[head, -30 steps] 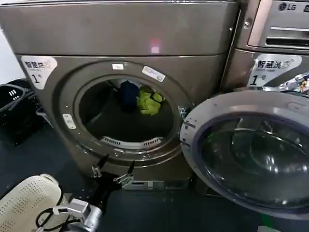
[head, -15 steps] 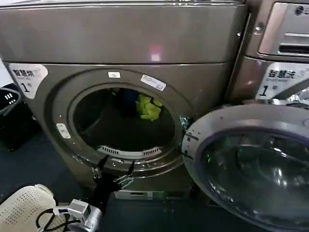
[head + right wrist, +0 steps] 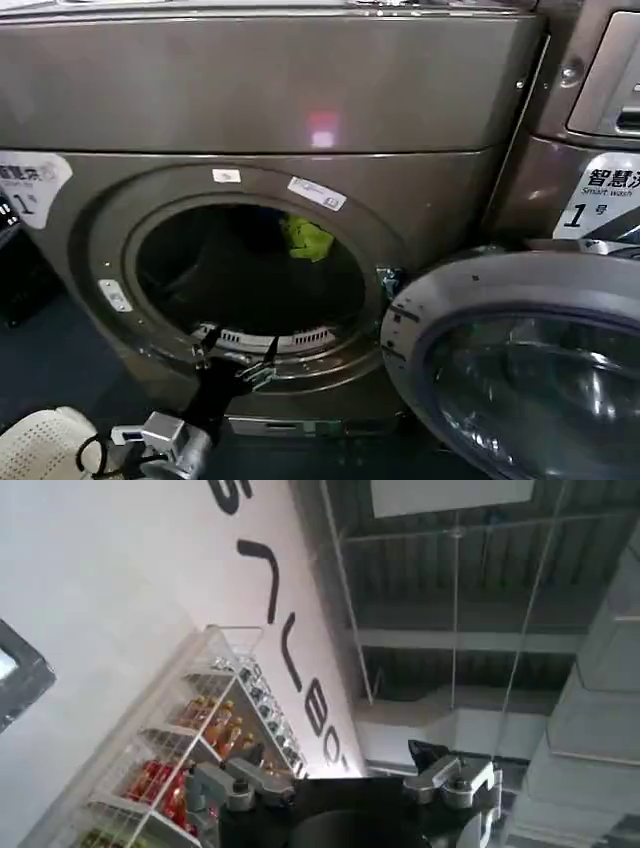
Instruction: Grasp the clothes from the dryer.
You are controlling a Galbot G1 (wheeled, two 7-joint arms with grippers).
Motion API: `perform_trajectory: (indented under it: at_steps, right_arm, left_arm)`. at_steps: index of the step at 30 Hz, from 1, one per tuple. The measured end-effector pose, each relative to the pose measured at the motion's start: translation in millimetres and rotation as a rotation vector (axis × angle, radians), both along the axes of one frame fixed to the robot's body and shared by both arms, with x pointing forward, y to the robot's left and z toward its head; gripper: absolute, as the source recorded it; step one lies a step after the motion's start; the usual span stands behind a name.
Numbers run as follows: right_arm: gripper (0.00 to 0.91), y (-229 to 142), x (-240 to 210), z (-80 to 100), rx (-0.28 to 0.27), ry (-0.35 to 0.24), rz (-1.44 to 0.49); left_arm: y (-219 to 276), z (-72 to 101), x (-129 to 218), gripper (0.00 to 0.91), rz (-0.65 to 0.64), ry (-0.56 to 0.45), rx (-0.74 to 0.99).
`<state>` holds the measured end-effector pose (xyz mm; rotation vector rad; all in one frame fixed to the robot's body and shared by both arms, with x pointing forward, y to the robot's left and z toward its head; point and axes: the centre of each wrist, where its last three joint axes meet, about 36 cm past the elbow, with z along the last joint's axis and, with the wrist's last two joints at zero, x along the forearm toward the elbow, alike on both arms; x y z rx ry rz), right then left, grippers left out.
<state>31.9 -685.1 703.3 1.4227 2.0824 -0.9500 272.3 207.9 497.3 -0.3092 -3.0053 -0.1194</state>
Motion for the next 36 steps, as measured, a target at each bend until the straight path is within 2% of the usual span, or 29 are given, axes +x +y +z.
perform_trajectory:
  at_steps: [19, 23, 28, 36]
  right_arm:
    - [0.907, 2.0, -2.2, 3.1, 0.000, -0.013, -0.014]
    - [0.907, 4.5, -4.6, 7.5, -0.003, -0.018, -0.029]
    - [0.907, 7.6, -5.2, 13.7, -0.011, -0.017, -0.047]
    - [0.907, 17.6, -14.7, 24.9, -0.024, -0.002, -0.112]
  left_arm:
    - [-2.8, -3.4, 2.8, 0.907, 0.000, 0.001, 0.010]
    - [-3.5, -4.2, 4.4, 0.907, 0.016, -0.012, 0.071]
    - [-1.1, -7.7, 11.1, 0.907, 0.053, -0.056, 0.245]
    - [14.5, -12.7, 42.9, 0.907, 0.119, -0.185, 0.734]
